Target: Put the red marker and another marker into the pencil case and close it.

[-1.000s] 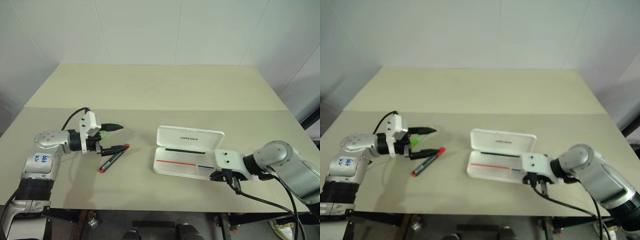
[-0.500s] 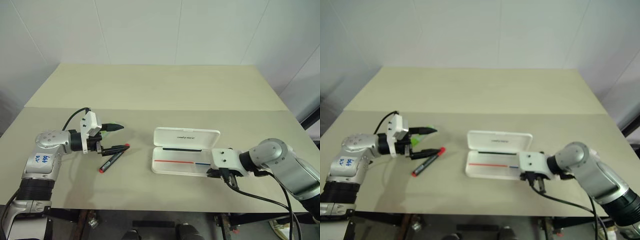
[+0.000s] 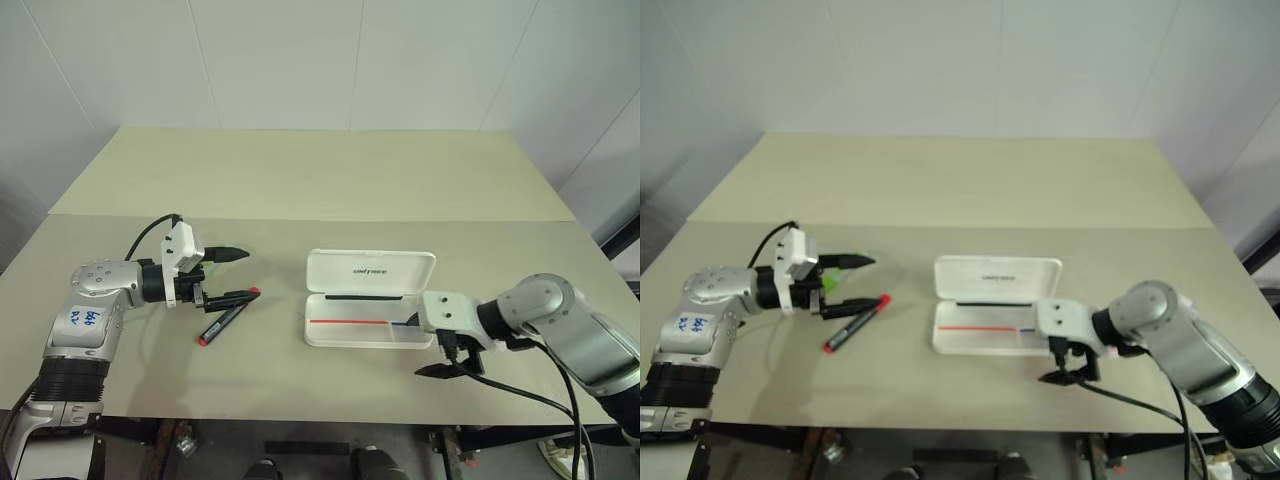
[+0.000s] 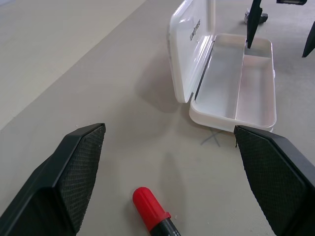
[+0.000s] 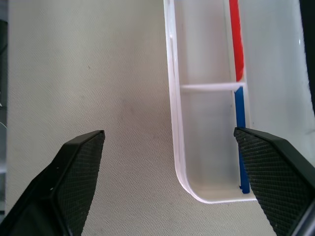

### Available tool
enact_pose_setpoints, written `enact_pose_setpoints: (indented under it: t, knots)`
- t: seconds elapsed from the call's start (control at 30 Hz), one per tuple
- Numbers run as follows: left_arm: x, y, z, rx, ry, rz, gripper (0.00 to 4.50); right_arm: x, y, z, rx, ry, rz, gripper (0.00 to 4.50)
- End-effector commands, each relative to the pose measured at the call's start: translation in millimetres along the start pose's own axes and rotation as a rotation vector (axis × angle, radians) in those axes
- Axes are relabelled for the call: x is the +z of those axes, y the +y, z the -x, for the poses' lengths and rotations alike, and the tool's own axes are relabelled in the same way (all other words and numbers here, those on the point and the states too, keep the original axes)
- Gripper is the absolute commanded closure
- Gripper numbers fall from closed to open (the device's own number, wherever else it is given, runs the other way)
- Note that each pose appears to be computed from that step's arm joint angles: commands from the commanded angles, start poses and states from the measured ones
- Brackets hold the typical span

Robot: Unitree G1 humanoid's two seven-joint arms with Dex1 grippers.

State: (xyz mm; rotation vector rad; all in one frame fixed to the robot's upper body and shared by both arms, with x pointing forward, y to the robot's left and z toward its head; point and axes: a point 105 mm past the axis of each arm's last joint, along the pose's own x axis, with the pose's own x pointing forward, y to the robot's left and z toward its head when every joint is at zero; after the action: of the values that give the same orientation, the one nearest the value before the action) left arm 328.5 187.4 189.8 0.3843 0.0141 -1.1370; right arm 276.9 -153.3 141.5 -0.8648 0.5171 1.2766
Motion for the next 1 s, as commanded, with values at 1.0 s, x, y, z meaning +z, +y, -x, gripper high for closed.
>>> enact_pose_setpoints:
  t: [1.0]
  knots:
    - [-37.5,-27.8,40.8,0.329,0.084,0.090,0.00,37.5,0.6,58.0,-0.286,-0.636,-0.066,0.05]
